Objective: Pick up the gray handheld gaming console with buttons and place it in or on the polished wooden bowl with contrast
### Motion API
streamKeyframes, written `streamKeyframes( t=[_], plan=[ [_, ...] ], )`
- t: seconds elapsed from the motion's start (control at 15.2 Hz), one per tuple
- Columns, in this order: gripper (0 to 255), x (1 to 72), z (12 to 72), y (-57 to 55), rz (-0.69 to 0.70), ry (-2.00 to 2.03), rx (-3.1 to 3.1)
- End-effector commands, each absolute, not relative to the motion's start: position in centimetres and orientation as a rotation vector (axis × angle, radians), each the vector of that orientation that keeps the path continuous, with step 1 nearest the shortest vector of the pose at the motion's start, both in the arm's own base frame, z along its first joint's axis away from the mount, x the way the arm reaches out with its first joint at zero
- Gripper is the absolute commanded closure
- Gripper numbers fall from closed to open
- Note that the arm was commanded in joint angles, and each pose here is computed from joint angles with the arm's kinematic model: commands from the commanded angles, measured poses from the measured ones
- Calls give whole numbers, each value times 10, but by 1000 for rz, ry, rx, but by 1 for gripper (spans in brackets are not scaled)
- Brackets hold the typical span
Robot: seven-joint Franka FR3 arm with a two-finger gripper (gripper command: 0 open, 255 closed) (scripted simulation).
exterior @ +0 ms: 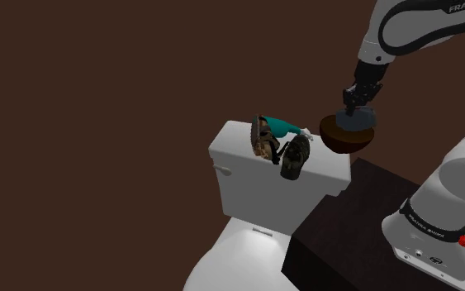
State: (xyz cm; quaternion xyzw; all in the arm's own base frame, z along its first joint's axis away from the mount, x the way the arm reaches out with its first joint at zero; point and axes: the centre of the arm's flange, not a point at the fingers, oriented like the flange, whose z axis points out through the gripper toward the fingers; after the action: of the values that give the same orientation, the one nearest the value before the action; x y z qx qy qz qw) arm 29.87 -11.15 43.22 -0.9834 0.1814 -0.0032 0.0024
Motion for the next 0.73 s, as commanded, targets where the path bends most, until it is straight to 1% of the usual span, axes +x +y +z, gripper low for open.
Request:
streamKeyframes(
  t=[0.0,0.13,0.66],
  plan=[
    [255,298,422,-112,-11,569,-3085],
    [255,298,412,-112,-11,569,-3085],
    [255,298,412,-112,-11,569,-3085]
  ],
)
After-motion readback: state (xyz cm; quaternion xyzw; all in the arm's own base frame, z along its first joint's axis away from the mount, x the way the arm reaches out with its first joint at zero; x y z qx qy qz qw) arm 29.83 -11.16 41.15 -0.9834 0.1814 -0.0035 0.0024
